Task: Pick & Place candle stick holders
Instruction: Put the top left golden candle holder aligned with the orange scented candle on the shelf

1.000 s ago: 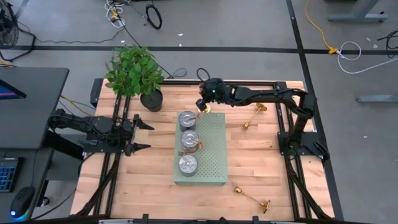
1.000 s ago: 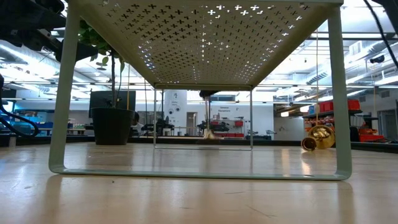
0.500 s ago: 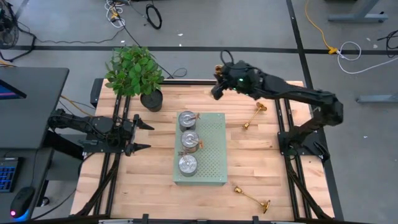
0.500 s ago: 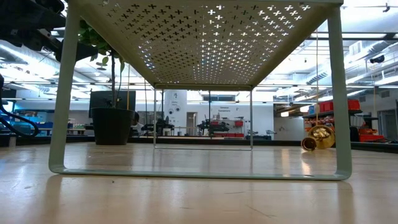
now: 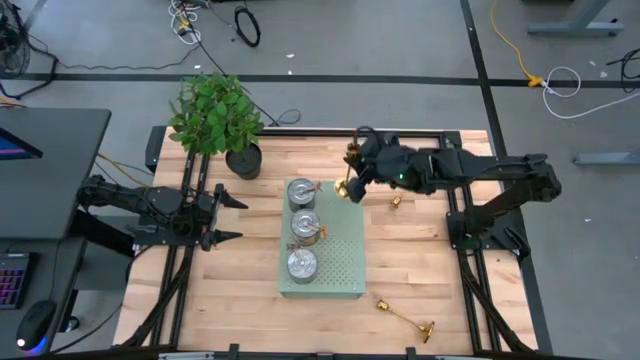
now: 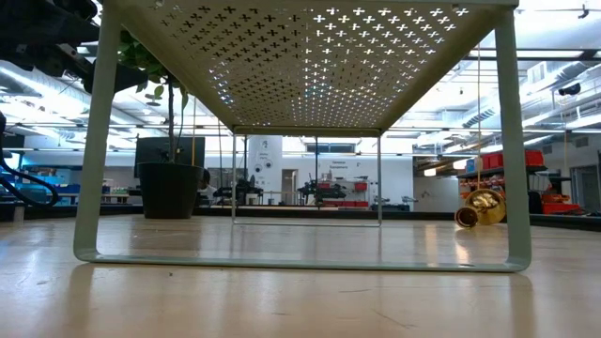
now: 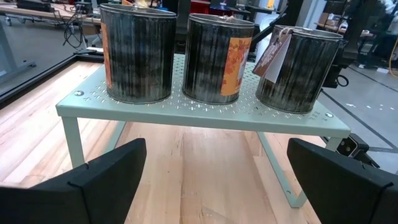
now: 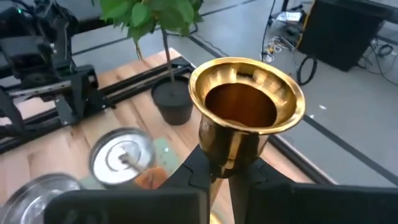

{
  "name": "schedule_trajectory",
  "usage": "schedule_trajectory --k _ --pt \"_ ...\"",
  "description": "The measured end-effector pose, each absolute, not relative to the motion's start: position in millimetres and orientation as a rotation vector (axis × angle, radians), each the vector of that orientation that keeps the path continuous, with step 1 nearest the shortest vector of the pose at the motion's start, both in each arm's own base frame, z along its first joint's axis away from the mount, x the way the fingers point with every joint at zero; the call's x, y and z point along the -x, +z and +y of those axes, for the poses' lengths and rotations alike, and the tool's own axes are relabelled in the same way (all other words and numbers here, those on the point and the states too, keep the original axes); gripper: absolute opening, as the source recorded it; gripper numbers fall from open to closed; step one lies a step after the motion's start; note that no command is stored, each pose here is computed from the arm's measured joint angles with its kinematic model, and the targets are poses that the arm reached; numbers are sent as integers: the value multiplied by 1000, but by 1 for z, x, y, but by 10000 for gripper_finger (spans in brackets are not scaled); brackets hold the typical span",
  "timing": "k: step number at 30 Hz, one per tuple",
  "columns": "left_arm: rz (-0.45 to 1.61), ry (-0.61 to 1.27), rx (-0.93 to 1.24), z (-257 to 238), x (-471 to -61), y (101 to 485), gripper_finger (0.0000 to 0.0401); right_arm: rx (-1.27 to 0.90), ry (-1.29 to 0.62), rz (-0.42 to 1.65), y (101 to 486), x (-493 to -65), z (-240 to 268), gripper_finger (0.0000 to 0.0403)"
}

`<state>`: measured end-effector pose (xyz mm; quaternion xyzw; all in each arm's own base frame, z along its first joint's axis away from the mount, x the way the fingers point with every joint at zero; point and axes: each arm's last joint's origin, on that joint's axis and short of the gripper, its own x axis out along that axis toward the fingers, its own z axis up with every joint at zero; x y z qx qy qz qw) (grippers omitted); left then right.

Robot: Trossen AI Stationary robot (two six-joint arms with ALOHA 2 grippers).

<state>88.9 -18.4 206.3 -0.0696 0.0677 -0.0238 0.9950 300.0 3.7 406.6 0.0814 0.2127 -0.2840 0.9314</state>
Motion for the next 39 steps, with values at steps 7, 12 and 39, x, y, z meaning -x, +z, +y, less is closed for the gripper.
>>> schedule_trajectory --k 7,12,39 --pt "136 -47 140 -18 -89 206 399 -167 -610 489 388 -312 26 20" --pt "135 -47 140 -18 -89 206 399 -142 -632 522 373 -325 32 20" --pt "135 -44 139 -18 -89 206 399 -120 -609 610 360 -330 33 88"
